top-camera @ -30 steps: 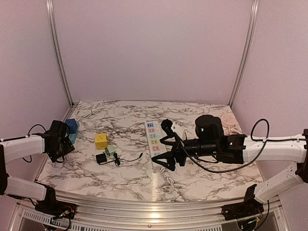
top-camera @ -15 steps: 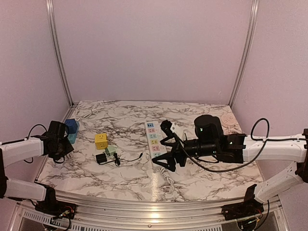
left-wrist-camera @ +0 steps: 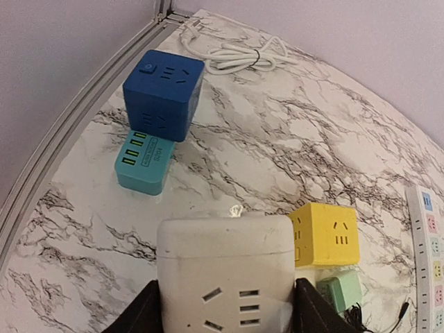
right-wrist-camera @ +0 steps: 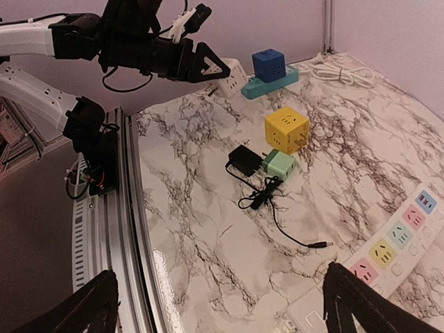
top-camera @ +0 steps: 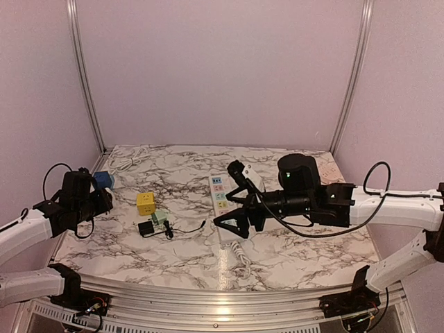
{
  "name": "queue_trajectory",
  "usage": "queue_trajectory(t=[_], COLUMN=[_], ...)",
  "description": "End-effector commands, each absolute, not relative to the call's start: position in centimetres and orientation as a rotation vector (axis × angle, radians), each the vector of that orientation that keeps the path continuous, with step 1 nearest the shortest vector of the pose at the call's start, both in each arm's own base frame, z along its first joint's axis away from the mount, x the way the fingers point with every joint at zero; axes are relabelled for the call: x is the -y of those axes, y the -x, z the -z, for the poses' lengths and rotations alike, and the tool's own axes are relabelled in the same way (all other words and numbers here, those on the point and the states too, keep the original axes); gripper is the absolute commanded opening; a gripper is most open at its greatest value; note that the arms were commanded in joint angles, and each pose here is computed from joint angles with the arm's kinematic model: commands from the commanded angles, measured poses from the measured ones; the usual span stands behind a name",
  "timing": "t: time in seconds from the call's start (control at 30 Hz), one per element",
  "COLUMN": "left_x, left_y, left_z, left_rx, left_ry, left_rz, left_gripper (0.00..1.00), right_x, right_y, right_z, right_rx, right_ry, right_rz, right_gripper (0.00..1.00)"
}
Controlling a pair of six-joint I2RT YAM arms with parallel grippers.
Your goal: Insert the plug
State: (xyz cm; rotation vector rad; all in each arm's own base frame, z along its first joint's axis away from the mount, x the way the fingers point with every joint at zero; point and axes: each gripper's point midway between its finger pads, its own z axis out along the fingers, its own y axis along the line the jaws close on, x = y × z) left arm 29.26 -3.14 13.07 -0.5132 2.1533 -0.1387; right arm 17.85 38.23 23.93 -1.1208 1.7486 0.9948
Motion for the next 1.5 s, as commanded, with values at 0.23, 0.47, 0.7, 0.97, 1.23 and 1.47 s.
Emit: queue_trajectory(t=[0.23, 0.47, 0.7, 0.97, 1.23, 1.47], left_x=[11.8, 15.9, 21.6, 25.4, 27.2, 28.3], left_y=[-29.5, -28.3, -25.2, -21.6, -19.0, -17.5], left_z=[-19.9, -22.1, -23.9, -24.2, -24.8, -25.1], left_rx=[-1.994, -1.885, -1.703, -1.528, -1.415, -1.359], left_ry=[0.048, -0.126, -0.379, -0.550, -0.648, -0.702], left_rz=[0.235, 0.232, 0.146, 0.116, 0.129, 0.199], left_gripper=[0.30, 0.30, 0.30, 0.30, 0.30, 0.29], right_x=[-39.2, -39.5, -41.0, -42.3, -43.5, -44.5], right_y=[-18.6, -18.8, -18.5, -17.3, -17.3, -18.1], right_z=[-28.2, -30.9, -30.5, -29.5, -28.3, -27.9], right_rx=[-1.853, -1.832, -1.892, -1.911, -1.962, -1.957], right_ry=[1.112, 1.092, 1.158, 1.239, 1.245, 1.258], right_rz=[-1.059, -1.154, -1.206, -1.328, -1.389, -1.368], right_gripper=[0.98, 0.98, 0.96, 0.95, 0.91, 0.90])
